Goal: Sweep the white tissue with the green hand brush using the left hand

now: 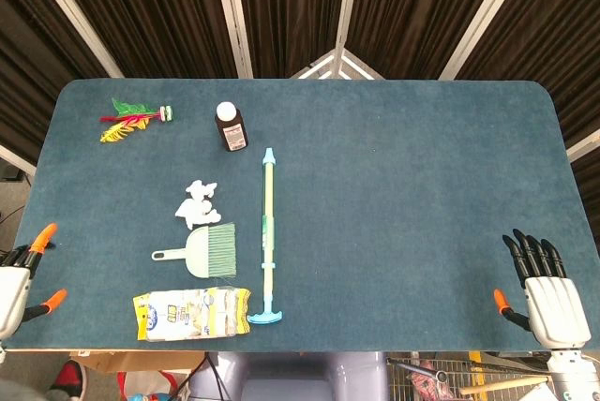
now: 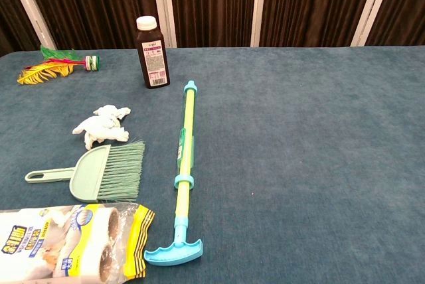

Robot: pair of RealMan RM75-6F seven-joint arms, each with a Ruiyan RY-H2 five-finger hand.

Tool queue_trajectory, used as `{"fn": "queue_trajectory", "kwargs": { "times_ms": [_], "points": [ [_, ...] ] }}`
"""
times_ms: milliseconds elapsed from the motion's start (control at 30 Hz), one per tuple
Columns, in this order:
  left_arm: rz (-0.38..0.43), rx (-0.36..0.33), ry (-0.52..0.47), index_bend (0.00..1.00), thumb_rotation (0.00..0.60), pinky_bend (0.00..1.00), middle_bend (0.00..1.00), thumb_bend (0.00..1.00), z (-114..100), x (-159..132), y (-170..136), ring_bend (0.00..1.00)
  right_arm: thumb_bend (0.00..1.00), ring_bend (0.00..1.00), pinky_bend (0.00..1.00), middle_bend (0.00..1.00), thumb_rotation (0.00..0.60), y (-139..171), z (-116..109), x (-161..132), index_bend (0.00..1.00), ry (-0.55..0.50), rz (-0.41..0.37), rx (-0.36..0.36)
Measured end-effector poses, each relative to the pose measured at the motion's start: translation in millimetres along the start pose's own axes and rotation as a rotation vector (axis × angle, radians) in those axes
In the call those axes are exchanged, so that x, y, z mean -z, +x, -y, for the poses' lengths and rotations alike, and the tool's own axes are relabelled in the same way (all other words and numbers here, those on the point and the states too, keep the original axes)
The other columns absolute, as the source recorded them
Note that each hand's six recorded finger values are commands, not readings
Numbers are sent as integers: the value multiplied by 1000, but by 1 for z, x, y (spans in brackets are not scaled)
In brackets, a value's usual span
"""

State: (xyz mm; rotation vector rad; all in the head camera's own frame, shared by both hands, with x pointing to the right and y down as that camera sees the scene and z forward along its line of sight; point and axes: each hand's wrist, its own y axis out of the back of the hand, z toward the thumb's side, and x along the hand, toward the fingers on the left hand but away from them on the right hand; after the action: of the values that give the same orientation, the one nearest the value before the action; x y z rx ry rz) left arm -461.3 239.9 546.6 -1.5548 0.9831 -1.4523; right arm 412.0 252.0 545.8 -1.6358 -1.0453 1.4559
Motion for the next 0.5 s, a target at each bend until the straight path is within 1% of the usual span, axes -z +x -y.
{"fn": "queue_trajectory", "kwargs": {
  "times_ms": [67, 100, 167, 333, 500],
  "points": [
    [-1, 11, -8, 412, 600, 983, 995, 227, 2, -3, 5, 980, 375, 0, 0, 0, 600, 0, 1, 0, 0, 1, 0, -4],
    [-1, 14, -11, 444, 600, 998, 1000, 242, 3, -5, 8, 996, 376, 0, 0, 0, 600, 0, 0, 0, 0, -1, 0, -3],
    [-2, 30, -7, 471, 600, 1000, 1000, 266, 7, -9, 15, 1000, 376, 0, 0, 0, 600, 0, 0, 0, 0, -5, -1, 0],
    [-15, 110, 20, 470, 600, 1000, 1000, 314, 25, -24, 36, 1000, 376, 0, 0, 0, 600, 0, -1, -1, 0, -11, -5, -1],
    [-37, 184, 58, 451, 600, 1000, 1000, 316, 48, -41, 57, 1000, 376, 0, 0, 0, 600, 0, -1, 0, 0, -15, -4, 1]
  ]
}}
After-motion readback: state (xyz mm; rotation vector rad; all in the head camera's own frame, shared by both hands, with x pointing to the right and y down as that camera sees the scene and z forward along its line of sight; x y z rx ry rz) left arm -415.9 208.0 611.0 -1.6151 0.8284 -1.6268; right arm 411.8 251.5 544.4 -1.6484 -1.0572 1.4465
